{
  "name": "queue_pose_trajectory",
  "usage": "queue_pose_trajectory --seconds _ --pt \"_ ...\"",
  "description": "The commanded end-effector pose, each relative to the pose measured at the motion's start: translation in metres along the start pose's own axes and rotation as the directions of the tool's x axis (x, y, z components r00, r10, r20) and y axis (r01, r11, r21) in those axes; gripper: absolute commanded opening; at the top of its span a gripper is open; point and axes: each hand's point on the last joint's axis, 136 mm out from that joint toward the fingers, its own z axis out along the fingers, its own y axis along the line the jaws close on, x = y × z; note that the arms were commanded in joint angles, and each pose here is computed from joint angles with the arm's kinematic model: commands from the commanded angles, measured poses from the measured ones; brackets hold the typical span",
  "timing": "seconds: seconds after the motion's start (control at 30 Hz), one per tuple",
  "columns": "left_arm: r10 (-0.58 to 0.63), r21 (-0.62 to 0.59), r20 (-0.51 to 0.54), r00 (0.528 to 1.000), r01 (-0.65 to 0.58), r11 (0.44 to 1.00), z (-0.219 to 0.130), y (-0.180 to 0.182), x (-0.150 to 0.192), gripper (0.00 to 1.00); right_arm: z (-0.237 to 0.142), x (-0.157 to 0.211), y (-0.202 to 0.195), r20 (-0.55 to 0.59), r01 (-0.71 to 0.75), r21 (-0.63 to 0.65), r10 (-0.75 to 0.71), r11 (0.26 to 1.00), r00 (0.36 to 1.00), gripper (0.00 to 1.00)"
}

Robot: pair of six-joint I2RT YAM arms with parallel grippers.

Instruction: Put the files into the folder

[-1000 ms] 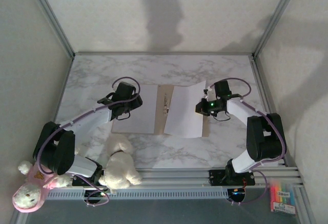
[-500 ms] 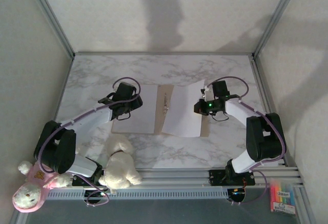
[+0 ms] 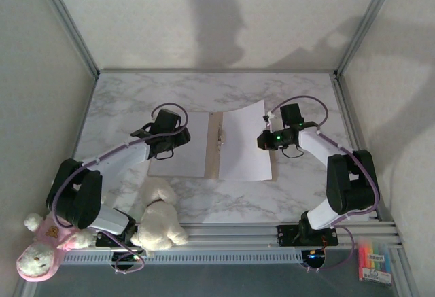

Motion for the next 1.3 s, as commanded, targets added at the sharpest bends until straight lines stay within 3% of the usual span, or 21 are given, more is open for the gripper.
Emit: queue_pose_trajectory --seconds 0.0,1.27 --pt "0.015 0.027 -0.007 1.000 -0.015 1.000 0.0028 -0.0066 -0.0034 0.61 -0.0018 -0.0075 -0.0006 -0.019 0.022 0.023 -0.021 1.000 1.000 0.00" --pt "0.031 0.013 -0.019 0.999 -0.031 0.999 0.0077 -0.0037 -0.0009 0.61 0.0057 -0.0094 0.0044 -0.090 0.005 -0.026 -0.008 1.000 0.996 0.00"
